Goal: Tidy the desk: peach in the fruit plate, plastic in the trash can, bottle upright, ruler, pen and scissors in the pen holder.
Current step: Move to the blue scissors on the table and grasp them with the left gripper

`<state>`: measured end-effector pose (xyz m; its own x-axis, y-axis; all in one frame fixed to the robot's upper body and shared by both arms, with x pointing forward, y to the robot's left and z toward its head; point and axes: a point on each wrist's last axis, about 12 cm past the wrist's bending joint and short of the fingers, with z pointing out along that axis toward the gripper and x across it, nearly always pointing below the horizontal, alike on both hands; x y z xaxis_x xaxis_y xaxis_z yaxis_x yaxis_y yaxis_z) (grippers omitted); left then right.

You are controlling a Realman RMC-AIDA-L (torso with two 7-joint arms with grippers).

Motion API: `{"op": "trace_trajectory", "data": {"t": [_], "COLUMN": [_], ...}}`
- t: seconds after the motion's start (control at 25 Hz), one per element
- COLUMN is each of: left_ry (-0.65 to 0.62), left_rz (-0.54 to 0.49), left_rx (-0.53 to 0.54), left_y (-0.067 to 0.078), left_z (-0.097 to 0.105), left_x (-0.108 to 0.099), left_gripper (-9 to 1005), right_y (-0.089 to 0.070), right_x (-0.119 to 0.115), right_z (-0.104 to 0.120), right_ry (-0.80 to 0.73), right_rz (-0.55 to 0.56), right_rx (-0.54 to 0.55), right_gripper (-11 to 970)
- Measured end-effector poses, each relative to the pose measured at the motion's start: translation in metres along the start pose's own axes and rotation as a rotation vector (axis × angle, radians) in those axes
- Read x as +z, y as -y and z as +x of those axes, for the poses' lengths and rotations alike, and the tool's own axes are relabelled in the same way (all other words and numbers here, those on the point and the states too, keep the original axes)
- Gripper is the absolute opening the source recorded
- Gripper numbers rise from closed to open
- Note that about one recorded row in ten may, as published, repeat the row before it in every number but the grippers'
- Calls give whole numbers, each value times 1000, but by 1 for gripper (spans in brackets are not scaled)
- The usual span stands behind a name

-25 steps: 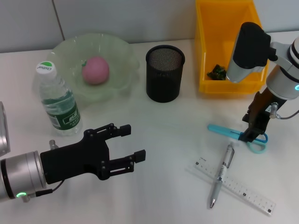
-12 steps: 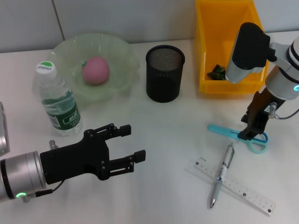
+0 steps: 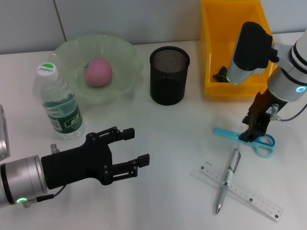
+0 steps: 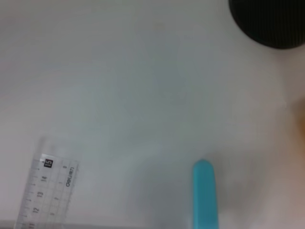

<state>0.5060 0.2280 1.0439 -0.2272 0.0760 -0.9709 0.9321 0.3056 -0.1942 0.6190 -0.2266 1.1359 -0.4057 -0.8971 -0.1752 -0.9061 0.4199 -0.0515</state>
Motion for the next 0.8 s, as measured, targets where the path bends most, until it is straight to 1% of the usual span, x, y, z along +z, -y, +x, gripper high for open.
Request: {"op": "trace_trajectory", "data": {"t": [0.8], "left_ry": [-3], "left_rz": [-3], "left_rx": [3], "left_y": [-1], "left_z": [0], "left_x": [-1], "left_gripper": [781], "right_y": [-1], "right_x": [6], "right_z": [-4], "right_ry": [0], "right_rz": [-5], "right_rx": [-4], "right_gripper": [483]}}
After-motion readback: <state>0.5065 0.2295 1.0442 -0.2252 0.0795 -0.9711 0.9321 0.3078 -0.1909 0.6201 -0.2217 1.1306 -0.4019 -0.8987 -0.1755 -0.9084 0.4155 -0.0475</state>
